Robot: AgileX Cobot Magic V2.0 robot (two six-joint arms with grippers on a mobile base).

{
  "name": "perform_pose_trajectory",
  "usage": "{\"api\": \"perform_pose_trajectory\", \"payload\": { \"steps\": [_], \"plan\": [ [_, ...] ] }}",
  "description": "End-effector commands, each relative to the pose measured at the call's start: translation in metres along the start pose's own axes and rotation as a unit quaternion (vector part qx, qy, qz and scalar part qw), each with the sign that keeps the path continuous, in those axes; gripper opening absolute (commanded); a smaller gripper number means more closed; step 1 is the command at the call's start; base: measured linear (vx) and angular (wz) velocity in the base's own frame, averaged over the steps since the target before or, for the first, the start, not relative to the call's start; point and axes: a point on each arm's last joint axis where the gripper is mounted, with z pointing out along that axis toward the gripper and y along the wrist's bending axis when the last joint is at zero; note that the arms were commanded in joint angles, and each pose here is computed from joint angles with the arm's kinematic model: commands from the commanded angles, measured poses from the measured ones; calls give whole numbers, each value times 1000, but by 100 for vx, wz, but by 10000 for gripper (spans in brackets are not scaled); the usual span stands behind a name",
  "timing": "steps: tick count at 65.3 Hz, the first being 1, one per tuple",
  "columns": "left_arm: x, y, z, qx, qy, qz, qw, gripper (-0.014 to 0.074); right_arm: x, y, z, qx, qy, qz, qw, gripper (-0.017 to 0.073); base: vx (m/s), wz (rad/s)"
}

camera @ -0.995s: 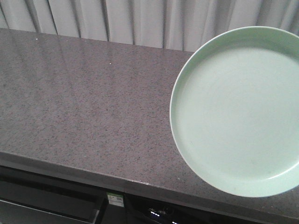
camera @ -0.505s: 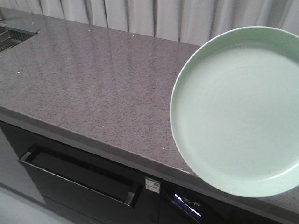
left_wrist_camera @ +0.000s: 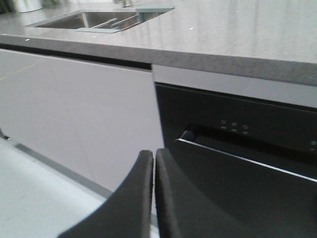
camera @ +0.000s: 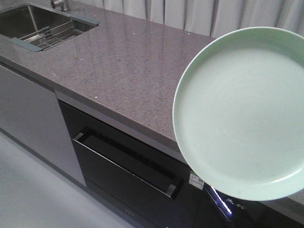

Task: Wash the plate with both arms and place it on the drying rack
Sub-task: 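Drive the base away from the counter holding the plate in the right gripper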

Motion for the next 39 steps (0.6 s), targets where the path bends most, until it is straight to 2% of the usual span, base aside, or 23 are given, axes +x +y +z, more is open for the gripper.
{"api": "perform_pose_trajectory", "payload": {
  "steps": [1,39],
  "plan": [
    [-2,-1,0,6,-37,-1,999,-6,-11,2,-3,-1,-40,2,999,-6,-7,37],
    [-2,-1,0,6,-37,-1,999,-6,-11,2,-3,-1,-40,2,999,-6,-7,37]
  ]
}}
